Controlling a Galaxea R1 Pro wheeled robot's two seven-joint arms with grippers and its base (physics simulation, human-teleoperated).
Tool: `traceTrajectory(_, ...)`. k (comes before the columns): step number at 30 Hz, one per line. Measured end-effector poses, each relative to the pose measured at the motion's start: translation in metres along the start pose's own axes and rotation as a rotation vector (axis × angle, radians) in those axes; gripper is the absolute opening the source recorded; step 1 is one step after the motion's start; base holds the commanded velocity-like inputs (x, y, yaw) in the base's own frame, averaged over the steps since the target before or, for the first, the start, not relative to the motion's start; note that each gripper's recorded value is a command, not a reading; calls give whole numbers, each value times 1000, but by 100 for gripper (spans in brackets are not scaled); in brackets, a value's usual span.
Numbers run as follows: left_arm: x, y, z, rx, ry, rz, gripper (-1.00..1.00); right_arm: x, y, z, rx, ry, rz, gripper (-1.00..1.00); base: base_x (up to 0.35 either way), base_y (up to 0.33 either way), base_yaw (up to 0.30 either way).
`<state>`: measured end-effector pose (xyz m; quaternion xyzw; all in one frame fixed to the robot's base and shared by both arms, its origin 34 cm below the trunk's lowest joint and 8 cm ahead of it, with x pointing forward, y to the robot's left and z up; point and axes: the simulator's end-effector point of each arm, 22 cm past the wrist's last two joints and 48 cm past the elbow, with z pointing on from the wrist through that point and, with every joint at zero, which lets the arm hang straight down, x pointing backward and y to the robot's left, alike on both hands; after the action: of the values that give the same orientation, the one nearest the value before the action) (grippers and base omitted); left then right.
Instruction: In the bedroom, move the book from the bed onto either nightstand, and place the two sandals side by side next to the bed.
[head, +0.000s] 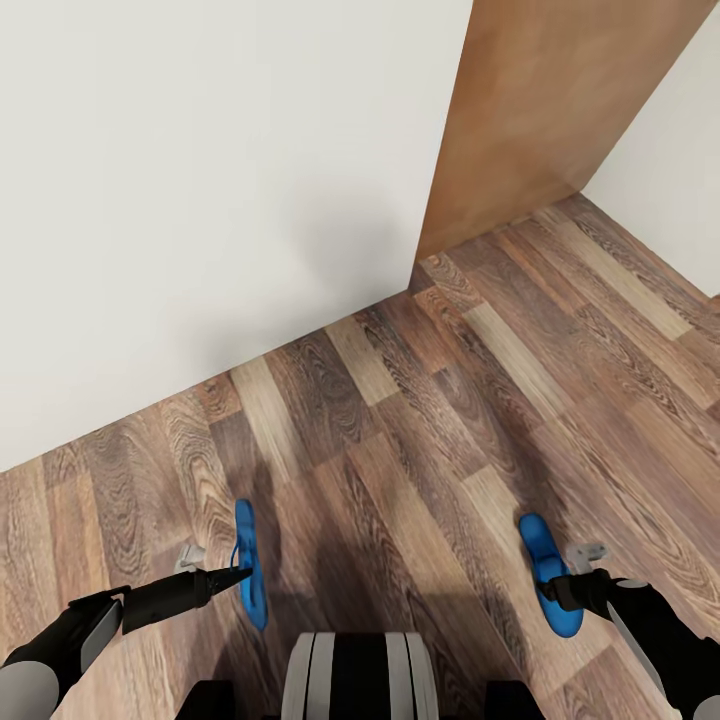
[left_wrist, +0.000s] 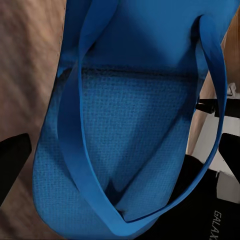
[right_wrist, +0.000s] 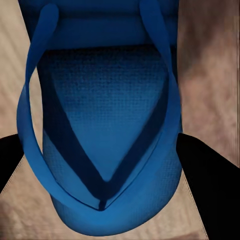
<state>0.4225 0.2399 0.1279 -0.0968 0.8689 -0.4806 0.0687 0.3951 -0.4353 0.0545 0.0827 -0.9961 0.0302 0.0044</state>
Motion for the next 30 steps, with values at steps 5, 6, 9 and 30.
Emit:
traceTrajectory(5,-7,-7,-2,6,-11,17,-100,-10,-1,-7,-1,-24,1,-100,0,0,0)
traceTrajectory(6,-9,-9,-3,7,-13,20,-100,-13,-1,-9,0,-30,2,-100,0,0,0)
traceTrajectory(9,-13,-13,-5,9,-18,31,-100,-19,-3,-14,1,-47,7,-100,0,0,0)
traceTrajectory(30,-48,-23,-48,-32,-59,115,-100,-29,76,-90,-703,-201,423,-100,0,0,0)
